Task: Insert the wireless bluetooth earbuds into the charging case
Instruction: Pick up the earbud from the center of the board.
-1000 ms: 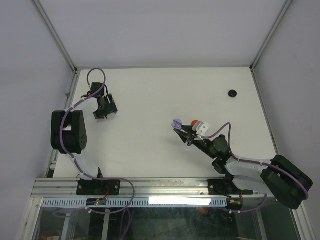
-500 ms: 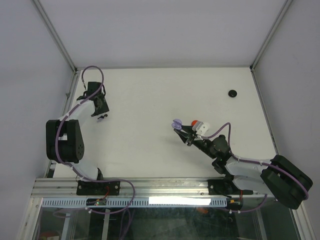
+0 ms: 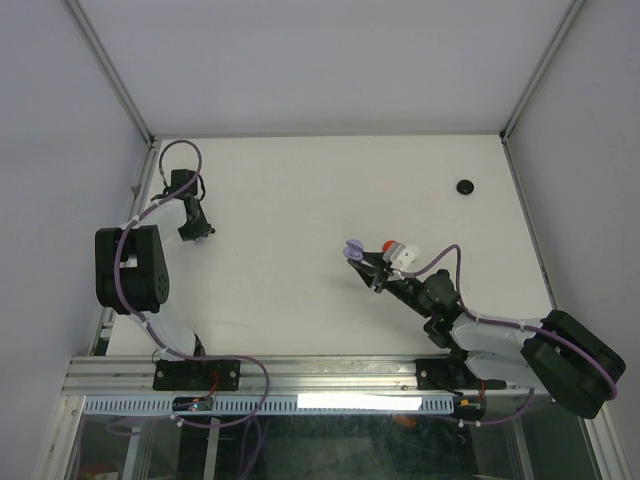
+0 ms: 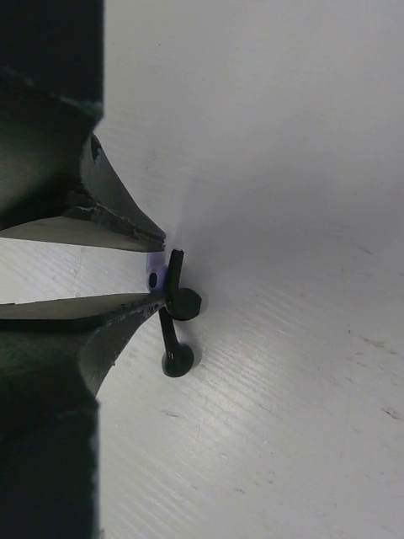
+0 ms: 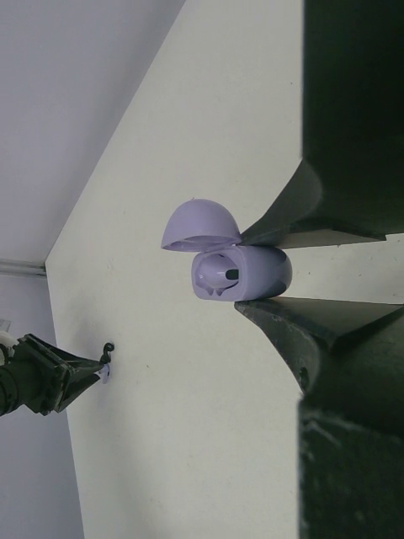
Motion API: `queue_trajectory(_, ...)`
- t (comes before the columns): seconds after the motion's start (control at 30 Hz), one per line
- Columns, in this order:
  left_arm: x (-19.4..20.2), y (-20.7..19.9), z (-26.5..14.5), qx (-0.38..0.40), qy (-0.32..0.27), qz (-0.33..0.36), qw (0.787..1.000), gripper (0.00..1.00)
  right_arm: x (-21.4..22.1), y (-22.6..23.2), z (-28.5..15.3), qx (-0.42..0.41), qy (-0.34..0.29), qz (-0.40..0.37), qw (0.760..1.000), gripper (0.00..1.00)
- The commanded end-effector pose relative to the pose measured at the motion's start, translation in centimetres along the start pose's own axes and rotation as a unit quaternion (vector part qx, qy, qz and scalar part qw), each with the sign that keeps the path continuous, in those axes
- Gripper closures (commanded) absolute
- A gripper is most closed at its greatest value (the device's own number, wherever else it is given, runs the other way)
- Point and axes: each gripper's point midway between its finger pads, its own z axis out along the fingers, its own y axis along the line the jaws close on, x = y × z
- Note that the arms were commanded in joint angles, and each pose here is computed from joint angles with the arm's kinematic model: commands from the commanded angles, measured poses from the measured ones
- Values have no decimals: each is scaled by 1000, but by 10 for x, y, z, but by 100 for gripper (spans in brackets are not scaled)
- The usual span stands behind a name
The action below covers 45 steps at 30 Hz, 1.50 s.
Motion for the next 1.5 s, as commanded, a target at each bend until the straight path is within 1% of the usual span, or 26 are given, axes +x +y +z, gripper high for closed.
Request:
queue_trajectory(0.0,-8,-6,2,16,-2,6,1000,72,-19,-2,5,-1,-32,-9,999,100)
queue_trajectory(0.33,-6,-11,9,24,9,12,1000,74,-17,-1,6,-4,-28,-9,1000,100)
queue_trajectory(0.53,1,-9,11,20,23,14,999,75,-18,-1,6,-4,-27,-9,1000,100)
queue_trajectory(0.7,15,-6,9,18,46,16,999,75,-17,0,7,-6,-25,-9,1000,100)
queue_trajectory(0.83,28,-7,1,27,74,14,997,75,-17,0,7,-6,-25,-9,1000,100)
queue_trajectory(0.97,42,-7,-12,39,95,5,995,77,-17,1,7,-8,-25,-9,1000,100)
queue_trajectory(1.13,59,-17,-25,80,113,-8,990,79,-17,3,7,-13,-26,-7,1000,100)
queue_trajectory(1.2,64,-22,-30,99,121,-16,988,78,-18,2,7,-12,-27,-6,1000,100)
queue_trajectory(1.3,72,-30,-37,119,132,-25,984,74,-18,2,7,-12,-26,-7,1000,100)
queue_trajectory(1.47,71,-35,-49,134,127,-30,982,69,-17,2,8,-13,-23,-7,1000,100)
